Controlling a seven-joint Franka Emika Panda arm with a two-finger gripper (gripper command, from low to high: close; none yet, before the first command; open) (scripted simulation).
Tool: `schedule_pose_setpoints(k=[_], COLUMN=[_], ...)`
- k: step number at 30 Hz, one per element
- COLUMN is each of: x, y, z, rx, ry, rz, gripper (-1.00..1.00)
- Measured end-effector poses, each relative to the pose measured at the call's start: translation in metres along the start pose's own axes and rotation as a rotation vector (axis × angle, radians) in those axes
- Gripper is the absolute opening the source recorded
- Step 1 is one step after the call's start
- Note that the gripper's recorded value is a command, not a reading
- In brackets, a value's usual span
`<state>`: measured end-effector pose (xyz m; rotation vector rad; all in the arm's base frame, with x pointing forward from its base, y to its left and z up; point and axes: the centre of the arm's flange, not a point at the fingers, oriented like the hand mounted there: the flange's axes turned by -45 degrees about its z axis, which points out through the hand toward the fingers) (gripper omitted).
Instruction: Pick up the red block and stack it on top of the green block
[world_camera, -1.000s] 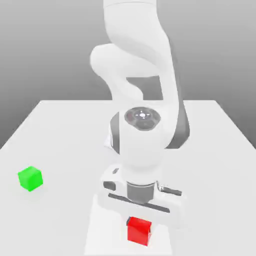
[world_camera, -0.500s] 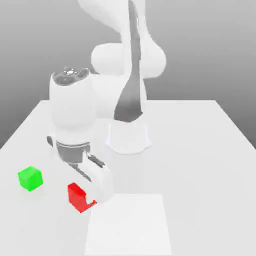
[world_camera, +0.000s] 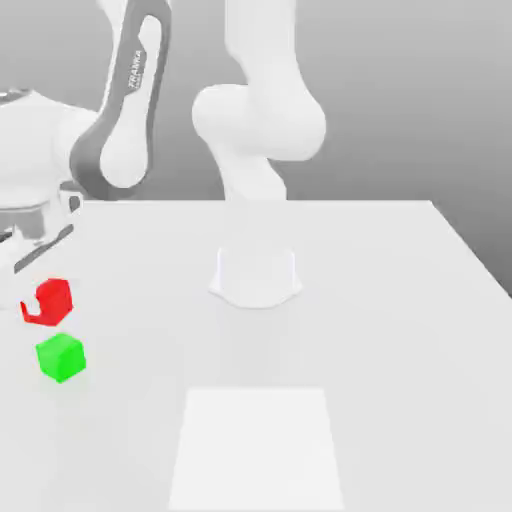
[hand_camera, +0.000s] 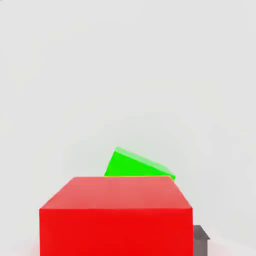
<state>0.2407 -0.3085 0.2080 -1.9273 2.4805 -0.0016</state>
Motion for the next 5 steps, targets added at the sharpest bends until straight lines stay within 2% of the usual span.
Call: schedule_pose_setpoints(k=[1, 2, 5], x=[-0.001, -0.002, -0.002], y=[0.000, 0.000, 0.000], z=[0.010, 0.021, 0.021], rx=[0.000, 0.000, 0.000], ry=[0.001, 0.000, 0.000], rz=[-0.003, -0.003, -0.003], gripper=[-1.00, 1.00, 1.00])
